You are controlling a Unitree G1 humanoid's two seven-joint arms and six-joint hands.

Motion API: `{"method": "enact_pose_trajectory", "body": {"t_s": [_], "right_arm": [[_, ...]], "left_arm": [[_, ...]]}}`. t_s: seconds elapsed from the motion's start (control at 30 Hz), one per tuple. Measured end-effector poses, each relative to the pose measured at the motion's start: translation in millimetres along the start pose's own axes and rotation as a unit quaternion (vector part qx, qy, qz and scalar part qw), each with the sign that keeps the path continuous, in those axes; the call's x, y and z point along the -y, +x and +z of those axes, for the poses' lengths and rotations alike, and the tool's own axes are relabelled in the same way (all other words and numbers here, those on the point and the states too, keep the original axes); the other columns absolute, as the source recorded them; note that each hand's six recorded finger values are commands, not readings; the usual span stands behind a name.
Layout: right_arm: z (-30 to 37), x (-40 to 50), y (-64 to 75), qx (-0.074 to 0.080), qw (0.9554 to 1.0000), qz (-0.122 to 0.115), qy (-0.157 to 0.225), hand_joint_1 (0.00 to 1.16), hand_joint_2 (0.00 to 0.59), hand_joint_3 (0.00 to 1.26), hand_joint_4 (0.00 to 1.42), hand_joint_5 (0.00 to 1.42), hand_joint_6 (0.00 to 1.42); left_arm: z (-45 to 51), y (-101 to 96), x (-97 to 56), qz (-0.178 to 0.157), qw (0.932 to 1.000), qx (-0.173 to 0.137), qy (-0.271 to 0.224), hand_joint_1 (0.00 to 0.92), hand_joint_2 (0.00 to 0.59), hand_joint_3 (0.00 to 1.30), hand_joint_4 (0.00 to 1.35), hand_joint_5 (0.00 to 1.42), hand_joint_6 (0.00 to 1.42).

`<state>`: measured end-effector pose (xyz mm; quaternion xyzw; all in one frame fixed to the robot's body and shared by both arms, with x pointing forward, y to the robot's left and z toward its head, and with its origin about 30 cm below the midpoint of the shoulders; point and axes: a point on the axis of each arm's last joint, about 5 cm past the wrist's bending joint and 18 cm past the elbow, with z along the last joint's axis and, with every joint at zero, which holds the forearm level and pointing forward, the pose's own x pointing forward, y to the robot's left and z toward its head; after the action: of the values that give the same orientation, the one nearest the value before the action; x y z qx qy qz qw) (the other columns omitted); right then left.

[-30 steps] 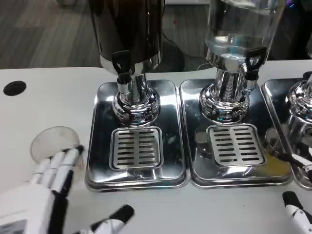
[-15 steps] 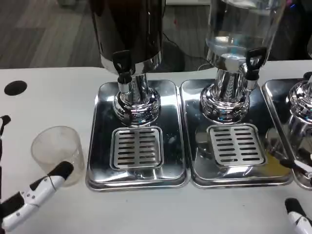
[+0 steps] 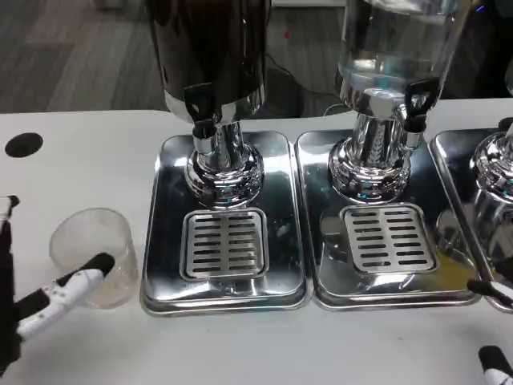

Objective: Grasp the cup under the faucet to collect the drink, then remove the cup.

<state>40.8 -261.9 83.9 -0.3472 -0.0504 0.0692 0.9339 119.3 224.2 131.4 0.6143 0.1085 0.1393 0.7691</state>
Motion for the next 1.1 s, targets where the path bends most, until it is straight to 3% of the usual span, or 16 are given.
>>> {"method": "enact_pose_trajectory", "body": {"t_s": [0.27, 0.6, 0.87, 1.1], "right_arm": [[-2.0, 1.1, -4.2, 0.001, 1.0000, 0.002, 0.005, 0.47, 0.425, 0.22, 0.03, 0.00, 0.00], [-8.4, 1.0, -9.5, -0.013, 0.9997, 0.007, 0.017, 0.47, 0.425, 0.22, 0.03, 0.00, 0.00], [-8.9, 2.2, -9.8, -0.007, 0.9997, 0.007, 0.021, 0.47, 0.425, 0.22, 0.03, 0.00, 0.00], [-12.0, 1.5, -12.7, -0.014, 0.9995, 0.012, 0.027, 0.48, 0.450, 0.22, 0.03, 0.00, 0.00]], "left_arm": [[10.3, 13.9, 8.5, -0.012, 0.9996, 0.001, 0.026, 0.120, 0.055, 0.15, 0.12, 0.34, 0.61], [17.9, 27.2, 15.6, -0.031, 0.9989, 0.000, 0.036, 0.121, 0.055, 0.16, 0.14, 0.37, 0.62], [26.3, 35.3, 20.8, -0.045, 0.9980, 0.009, 0.044, 0.132, 0.054, 0.16, 0.16, 0.38, 0.63], [31.8, 40.8, 25.1, -0.052, 0.9965, 0.015, 0.064, 0.260, 0.068, 0.16, 0.16, 0.41, 0.66]]}}
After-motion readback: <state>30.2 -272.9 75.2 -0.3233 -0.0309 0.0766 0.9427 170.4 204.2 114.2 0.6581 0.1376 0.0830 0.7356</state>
